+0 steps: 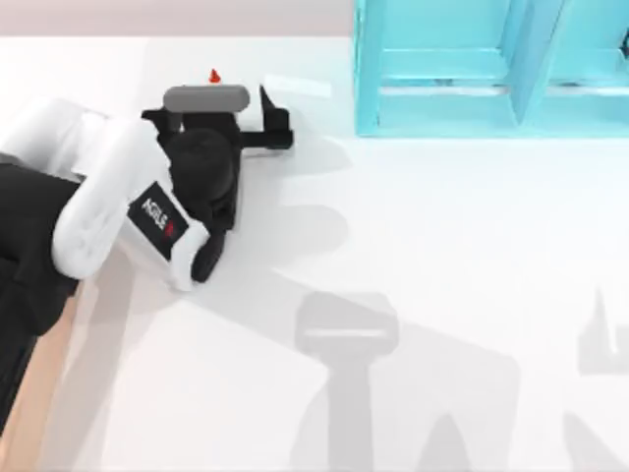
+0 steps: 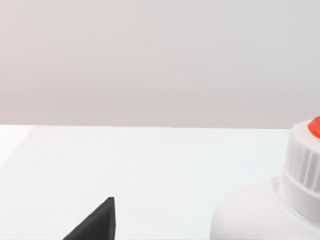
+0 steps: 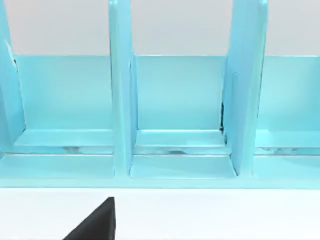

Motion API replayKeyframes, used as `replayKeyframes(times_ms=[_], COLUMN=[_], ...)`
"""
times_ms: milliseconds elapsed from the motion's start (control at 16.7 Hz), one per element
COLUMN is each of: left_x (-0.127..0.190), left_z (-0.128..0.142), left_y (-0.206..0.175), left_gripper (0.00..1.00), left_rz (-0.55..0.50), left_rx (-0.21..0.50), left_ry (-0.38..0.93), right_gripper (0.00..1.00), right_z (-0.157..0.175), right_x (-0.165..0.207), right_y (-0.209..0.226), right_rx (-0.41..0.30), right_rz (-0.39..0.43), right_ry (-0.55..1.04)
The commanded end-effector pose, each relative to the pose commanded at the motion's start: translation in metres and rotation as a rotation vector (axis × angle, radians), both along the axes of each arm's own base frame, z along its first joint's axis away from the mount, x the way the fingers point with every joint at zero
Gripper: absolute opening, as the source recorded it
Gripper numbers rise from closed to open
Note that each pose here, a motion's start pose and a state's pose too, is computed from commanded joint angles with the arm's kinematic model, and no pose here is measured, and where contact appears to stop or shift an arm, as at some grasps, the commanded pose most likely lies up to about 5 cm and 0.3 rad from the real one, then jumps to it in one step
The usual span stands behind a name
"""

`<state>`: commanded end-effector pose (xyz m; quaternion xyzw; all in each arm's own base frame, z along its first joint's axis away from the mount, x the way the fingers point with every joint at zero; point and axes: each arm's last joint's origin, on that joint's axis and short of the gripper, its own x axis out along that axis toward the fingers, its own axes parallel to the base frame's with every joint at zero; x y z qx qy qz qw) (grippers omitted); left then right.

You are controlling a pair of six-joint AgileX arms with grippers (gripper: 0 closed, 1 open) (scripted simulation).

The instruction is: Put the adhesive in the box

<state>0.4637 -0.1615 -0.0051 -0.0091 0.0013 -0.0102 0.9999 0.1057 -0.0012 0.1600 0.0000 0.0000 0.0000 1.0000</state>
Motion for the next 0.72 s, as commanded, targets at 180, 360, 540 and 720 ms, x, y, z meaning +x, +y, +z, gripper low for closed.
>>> replayKeyframes(times_ms=[180,360,540,720], left_x=[0.0,0.0,0.0,0.0], left_z=[0.0,0.0,0.0,0.0], left_y=[0.0,0.0,0.0,0.0], left_gripper=[0.77,0.55,0.32,0.1], left_rz=[0.0,0.0,0.0,0.0], left_rx=[0.0,0.0,0.0,0.0], left_ry=[0.0,0.0,0.0,0.0], right_gripper=[1.0,1.0,1.0,1.0], right_z=[0.0,0.0,0.0,0.0], right_x=[0.0,0.0,0.0,0.0], right_y=[0.0,0.0,0.0,0.0], right_rx=[0.0,0.0,0.0,0.0], right_rz=[0.0,0.0,0.0,0.0], right_ry=[0.0,0.0,0.0,0.0])
